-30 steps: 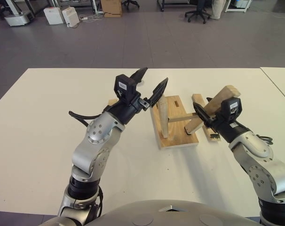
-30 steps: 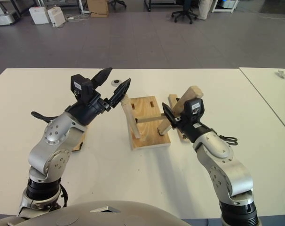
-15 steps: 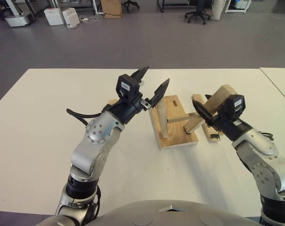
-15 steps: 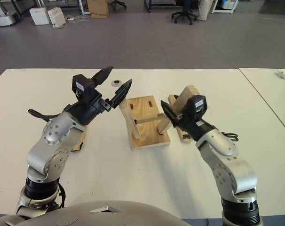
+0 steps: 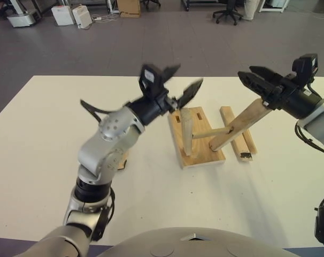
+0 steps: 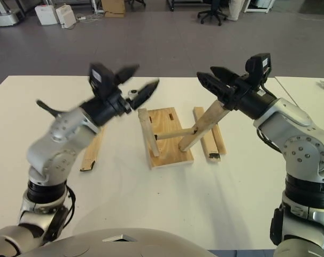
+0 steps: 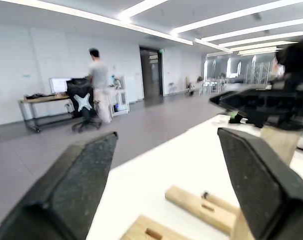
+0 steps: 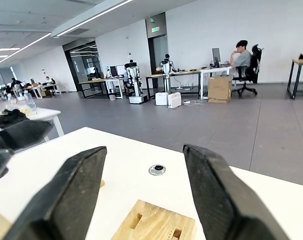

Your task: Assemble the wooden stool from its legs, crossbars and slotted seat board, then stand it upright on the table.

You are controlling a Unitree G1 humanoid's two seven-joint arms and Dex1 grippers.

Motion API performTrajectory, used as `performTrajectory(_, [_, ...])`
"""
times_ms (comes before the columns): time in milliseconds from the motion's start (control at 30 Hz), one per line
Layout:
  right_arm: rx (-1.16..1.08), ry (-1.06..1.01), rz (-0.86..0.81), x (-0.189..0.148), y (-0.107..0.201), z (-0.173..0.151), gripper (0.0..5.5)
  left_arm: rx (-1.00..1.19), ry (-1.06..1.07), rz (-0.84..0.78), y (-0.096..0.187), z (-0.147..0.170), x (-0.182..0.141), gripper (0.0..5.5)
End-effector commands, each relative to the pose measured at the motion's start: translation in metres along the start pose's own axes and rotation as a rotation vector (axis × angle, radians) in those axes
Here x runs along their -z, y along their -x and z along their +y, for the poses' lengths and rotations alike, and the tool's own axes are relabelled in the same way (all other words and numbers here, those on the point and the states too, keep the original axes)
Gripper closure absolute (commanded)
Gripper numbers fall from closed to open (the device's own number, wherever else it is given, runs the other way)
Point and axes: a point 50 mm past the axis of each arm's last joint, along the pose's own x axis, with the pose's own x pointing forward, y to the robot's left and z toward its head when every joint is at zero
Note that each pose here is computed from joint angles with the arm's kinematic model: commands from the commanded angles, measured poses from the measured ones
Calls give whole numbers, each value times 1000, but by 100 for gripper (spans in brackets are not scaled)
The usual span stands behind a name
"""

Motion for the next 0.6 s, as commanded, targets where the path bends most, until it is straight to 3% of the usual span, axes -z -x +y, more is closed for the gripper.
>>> performTrajectory(33, [-81,-181,186,64,-5,19,267,-25,52,277,26,-6,77,181])
performTrajectory(100, [-84,-165,123,51,-10,19,267,-27,22,191,18,-1,59,181])
performTrajectory(200, [-108,-110,21,17,-15,17,267,-22,-28,-15,0,7,3,181])
performTrajectory(300, [-158,-53,-169,-46,-17,15,267,4,-49,-235,-9,8,-61,181])
performTrajectory(367, [-161,-37,-246,-72,-16,14,267,24,-86,-272,-9,8,-81,181])
performTrajectory(500, [-92,-23,-69,-33,-11,4,267,60,-74,-157,-2,4,-61,181])
performTrajectory(600, [-47,-109,118,35,5,5,267,62,-84,156,22,9,16,181])
